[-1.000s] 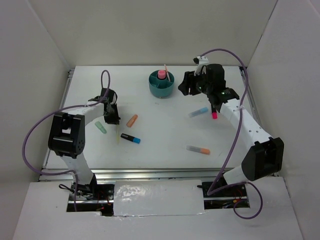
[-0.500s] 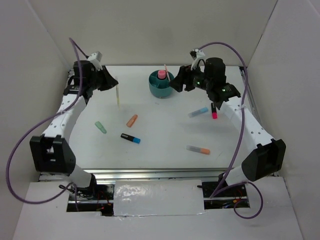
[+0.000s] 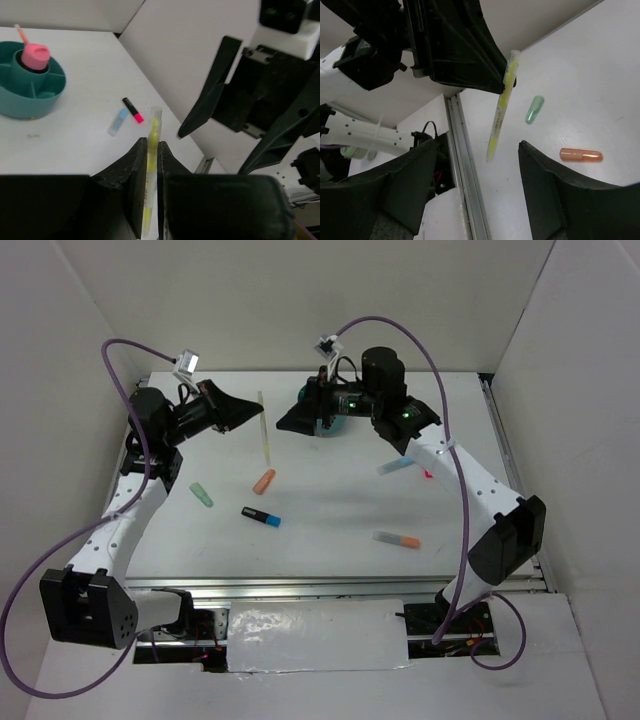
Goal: Sort the stationery into containers
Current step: Pick up the pen from the center of the board, then place the pen in the storage box.
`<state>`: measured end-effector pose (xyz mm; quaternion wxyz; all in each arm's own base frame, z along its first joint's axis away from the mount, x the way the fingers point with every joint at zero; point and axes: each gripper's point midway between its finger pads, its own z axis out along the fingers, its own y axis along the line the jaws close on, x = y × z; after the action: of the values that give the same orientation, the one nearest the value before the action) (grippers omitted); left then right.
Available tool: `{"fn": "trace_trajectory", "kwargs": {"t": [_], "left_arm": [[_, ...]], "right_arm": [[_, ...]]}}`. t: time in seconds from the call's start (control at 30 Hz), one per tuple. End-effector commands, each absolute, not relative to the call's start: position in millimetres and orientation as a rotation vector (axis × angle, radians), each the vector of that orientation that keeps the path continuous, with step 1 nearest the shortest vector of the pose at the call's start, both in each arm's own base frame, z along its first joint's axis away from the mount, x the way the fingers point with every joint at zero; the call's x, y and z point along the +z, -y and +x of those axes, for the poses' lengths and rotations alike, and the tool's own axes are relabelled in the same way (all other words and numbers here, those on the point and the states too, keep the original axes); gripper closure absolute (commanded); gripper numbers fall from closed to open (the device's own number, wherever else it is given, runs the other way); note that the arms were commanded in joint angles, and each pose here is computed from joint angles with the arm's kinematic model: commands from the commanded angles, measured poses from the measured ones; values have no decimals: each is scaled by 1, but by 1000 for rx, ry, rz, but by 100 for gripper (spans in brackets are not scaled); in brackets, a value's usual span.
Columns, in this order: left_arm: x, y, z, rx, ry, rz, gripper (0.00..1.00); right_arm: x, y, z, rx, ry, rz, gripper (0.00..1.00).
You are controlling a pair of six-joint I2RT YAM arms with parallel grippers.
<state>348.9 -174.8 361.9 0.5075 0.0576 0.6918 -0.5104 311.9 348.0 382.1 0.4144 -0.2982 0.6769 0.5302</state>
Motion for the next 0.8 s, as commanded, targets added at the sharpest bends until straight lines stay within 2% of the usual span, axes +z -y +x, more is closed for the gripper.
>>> {"fn": "trace_trajectory", "kwargs": {"t": [0.0, 0.13, 0.23, 0.4, 0.5, 0.53, 0.57, 0.6, 0.63, 0.7, 0.73, 0.77], "left_arm": [[406, 189, 328, -1314, -1527, 246, 100], [408, 195, 326, -1352, -1534, 251, 100], [406, 202, 323, -1360, -1541, 264, 100], [405, 210, 318, -1363, -1544, 293, 100], [406, 218, 312, -1361, -1544, 327, 100], [403, 219, 313, -1352, -1552, 331, 100], [404, 219, 312, -1348, -1551, 332, 100], [402, 219, 312, -1339, -1559, 335, 97], [401, 218, 313, -1327, -1566, 332, 77], [402, 212, 320, -1280, -1578, 305, 57], [394, 207, 325, -1242, -1623, 277, 34], [393, 197, 335, -1187, -1632, 225, 27]], "right_arm": [[395, -366, 300, 1387, -1635, -818, 28], [381, -378, 294, 1400, -1657, -855, 34], [378, -381, 293, 1392, -1658, -866, 42], [378, -384, 299, 1382, -1659, -860, 49], [379, -386, 302, 1380, -1650, -858, 59], [379, -385, 303, 1378, -1651, -855, 68], [378, -386, 303, 1378, -1653, -857, 73], [377, -385, 305, 1372, -1656, -856, 83], [377, -383, 307, 1356, -1653, -855, 88], [371, -379, 312, 1331, -1673, -845, 96], [369, -376, 315, 1313, -1677, -839, 100], [367, -367, 327, 1262, -1678, -818, 100]]}}
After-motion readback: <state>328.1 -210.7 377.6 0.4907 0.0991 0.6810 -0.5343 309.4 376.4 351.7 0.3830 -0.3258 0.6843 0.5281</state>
